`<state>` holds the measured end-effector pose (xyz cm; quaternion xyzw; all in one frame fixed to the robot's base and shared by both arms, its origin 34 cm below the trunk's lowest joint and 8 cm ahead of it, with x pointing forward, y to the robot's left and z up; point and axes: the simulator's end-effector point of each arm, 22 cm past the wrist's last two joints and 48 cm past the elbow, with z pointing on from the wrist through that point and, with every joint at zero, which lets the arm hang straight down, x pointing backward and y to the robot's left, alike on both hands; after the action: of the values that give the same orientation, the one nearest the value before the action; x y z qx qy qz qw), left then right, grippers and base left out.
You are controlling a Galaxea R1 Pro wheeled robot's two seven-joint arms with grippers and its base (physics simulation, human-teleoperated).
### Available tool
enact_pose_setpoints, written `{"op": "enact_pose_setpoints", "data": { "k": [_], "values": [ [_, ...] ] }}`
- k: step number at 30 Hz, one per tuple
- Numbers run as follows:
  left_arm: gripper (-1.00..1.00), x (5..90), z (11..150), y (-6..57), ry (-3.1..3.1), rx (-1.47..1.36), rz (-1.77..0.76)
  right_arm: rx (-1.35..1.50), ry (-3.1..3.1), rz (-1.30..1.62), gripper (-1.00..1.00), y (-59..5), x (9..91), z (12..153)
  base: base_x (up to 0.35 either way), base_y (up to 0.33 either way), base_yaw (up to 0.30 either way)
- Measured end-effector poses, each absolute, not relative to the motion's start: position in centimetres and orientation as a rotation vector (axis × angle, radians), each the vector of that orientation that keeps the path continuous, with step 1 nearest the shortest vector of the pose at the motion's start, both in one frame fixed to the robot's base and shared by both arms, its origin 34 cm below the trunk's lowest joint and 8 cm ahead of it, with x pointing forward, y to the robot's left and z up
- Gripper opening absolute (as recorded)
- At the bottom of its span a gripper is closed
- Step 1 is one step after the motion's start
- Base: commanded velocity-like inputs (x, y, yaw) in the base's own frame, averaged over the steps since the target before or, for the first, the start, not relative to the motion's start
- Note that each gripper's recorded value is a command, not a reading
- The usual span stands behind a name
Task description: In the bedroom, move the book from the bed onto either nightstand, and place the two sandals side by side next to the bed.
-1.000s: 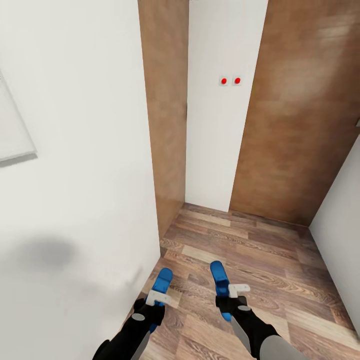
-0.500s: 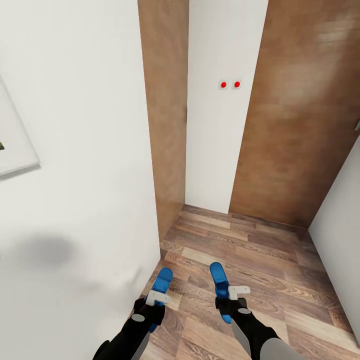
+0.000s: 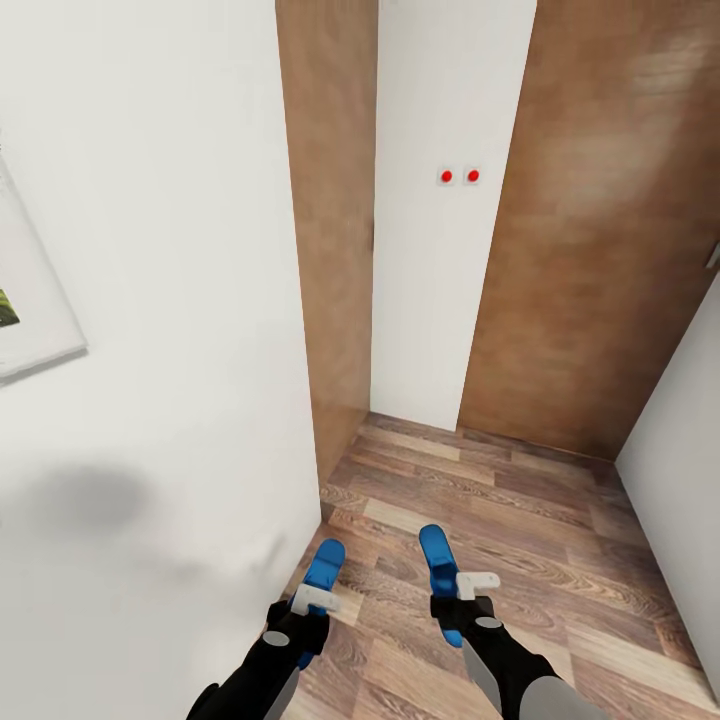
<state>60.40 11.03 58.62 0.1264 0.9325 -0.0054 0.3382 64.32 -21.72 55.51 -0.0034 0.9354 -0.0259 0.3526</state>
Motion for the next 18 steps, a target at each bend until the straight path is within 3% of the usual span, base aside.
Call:
{"op": "enact_pose_setpoints", "data": {
  "k": [18],
  "values": [
    [-1.0,60.6,61.4,11.1,2.416,0.323,-0.016,-0.01,2.422,-0.066,-1.0,-21.7,64.4,58.6,0.0,0.0,0.0]
  ]
}}
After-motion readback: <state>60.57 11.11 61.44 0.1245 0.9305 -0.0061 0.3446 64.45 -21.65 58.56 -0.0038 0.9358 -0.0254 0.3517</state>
